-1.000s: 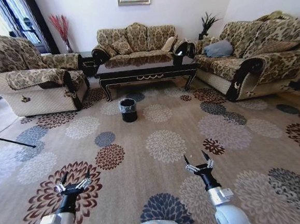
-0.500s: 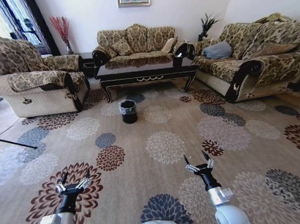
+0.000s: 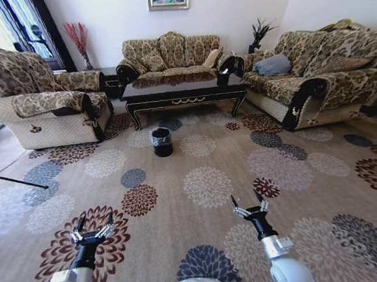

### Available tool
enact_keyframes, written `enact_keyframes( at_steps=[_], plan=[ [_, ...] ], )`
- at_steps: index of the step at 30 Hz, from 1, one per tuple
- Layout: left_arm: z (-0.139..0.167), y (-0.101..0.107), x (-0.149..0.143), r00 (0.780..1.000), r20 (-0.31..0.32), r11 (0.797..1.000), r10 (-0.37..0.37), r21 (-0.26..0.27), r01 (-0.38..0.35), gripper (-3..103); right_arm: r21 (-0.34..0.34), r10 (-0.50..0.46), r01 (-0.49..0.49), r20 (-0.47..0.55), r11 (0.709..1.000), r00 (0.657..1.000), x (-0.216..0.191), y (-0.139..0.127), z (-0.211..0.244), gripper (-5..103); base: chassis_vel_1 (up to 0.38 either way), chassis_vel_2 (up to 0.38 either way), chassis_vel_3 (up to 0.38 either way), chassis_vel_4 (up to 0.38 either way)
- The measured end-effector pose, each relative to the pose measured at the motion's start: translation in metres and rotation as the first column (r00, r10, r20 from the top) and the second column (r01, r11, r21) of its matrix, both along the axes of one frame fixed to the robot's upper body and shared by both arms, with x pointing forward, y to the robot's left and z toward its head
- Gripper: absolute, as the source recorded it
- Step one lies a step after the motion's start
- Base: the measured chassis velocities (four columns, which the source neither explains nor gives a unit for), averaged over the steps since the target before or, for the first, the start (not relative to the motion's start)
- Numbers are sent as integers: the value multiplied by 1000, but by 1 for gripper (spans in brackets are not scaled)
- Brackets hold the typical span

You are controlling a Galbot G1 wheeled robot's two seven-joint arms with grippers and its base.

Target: Move to the front of the table and pick up the trash from the floor, then place it into the trash bin.

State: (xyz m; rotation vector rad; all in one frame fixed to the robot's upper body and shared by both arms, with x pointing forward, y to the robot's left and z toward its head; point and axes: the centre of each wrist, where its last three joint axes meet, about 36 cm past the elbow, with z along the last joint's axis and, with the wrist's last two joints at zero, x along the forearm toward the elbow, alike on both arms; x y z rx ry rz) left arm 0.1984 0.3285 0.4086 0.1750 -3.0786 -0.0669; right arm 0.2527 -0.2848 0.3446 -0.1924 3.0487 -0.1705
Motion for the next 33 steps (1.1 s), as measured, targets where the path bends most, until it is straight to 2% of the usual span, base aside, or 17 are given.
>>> enact_keyframes(
  at_steps=[33],
  plan=[
    [0,0,0,1000,0,1000,0,0,0,100,0,0,0,0,1000,1000,0,0,0,100,0,0,0,0]
  ],
)
